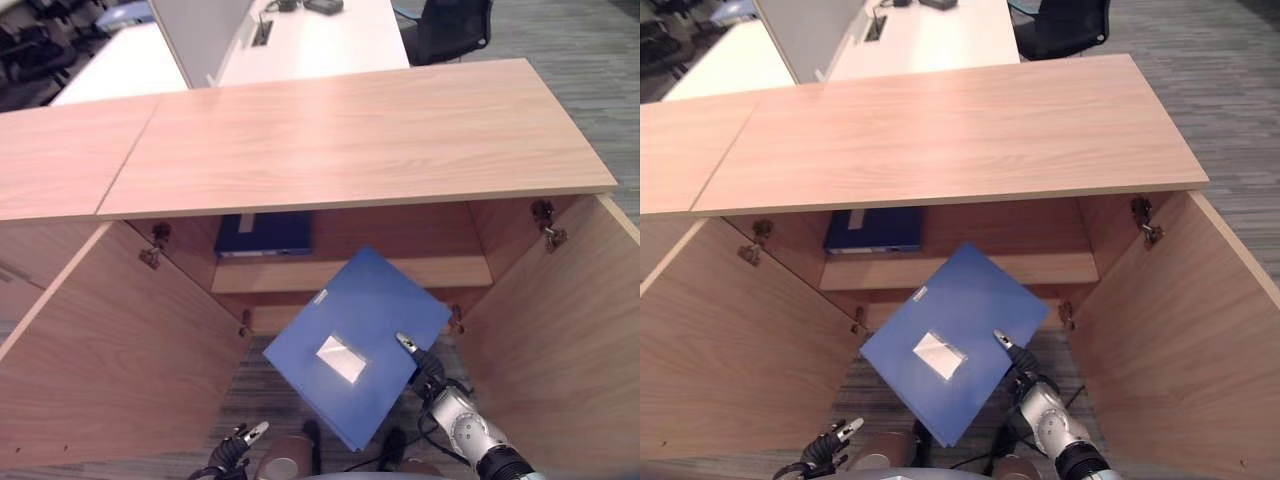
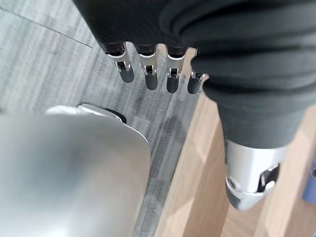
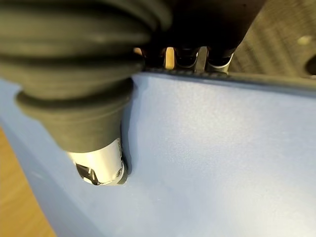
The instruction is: Put the empty folder in the office cabinet
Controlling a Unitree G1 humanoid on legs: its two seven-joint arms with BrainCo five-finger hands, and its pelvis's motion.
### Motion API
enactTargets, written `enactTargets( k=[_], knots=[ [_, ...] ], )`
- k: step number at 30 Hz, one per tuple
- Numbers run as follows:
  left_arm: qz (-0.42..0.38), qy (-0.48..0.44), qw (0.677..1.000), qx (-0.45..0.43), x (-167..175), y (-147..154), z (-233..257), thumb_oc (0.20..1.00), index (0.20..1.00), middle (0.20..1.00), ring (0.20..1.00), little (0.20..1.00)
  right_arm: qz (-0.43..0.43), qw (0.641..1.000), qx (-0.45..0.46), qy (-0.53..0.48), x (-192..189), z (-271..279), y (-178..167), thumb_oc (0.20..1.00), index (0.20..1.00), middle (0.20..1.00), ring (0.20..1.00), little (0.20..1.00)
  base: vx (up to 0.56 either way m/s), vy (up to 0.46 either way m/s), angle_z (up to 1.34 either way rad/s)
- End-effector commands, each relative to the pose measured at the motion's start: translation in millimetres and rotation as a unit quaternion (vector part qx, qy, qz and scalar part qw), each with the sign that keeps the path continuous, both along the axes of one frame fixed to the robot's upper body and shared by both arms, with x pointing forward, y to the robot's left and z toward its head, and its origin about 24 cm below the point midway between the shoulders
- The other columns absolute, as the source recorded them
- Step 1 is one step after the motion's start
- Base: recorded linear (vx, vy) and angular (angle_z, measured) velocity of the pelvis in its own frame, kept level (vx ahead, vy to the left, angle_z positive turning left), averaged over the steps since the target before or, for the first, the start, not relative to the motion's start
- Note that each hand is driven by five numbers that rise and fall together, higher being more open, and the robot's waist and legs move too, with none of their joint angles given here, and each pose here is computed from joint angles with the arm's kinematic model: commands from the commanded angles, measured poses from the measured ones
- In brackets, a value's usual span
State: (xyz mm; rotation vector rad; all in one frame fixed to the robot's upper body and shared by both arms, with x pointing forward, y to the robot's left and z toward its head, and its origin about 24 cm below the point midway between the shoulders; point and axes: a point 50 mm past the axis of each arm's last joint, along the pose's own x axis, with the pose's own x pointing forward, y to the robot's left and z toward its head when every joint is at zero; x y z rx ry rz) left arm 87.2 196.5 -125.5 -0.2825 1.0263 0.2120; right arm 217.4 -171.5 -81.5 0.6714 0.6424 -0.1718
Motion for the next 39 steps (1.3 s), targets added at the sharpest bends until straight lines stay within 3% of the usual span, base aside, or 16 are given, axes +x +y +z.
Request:
enactTargets(
  k=[1,9,21,30,39],
  knots=[
    [-0.001,-0.007,1.000,-0.008,-3.4,-2.6,3.2,1.000,1.000,1.000,1.000,1.000,0.007,0.999,0.012,-0.052,16.7,17.0,7.5,0.200,0.200,0.200,0.200,0.200,0.16,0.181,0.03],
    [-0.012,-0.008,1.000,0.006,-5.2,5.1,6.6,1.000,1.000,1.000,1.000,1.000,0.005,0.999,0.028,-0.018,-2.5,2.5,13.2,0.200,0.200,0.200,0.200,0.200,0.14,0.244,-0.25],
    [-0.011,-0.009,0.999,0.029,-11.2,23.2,12.4,1.000,1.000,1.000,1.000,1.000,0.056,0.995,0.055,-0.063,11.6,24.4,46.3,0.200,0.200,0.200,0.200,0.200,-0.01,0.127,-0.30],
    [-0.050,-0.013,0.998,0.021,-9.9,13.3,12.9,1.000,1.000,1.000,1.000,1.000,0.052,0.982,0.025,-0.181,47.2,76.4,38.7,0.200,0.200,0.200,0.200,0.200,0.01,-0.054,0.08],
    [-0.086,-0.057,0.993,0.055,18.3,18.6,21.8,1.000,1.000,1.000,1.000,1.000,-0.030,0.931,-0.036,-0.362,111.1,181.9,12.6,0.200,0.200,0.200,0.200,0.200,-0.13,-0.023,0.14]
  ],
)
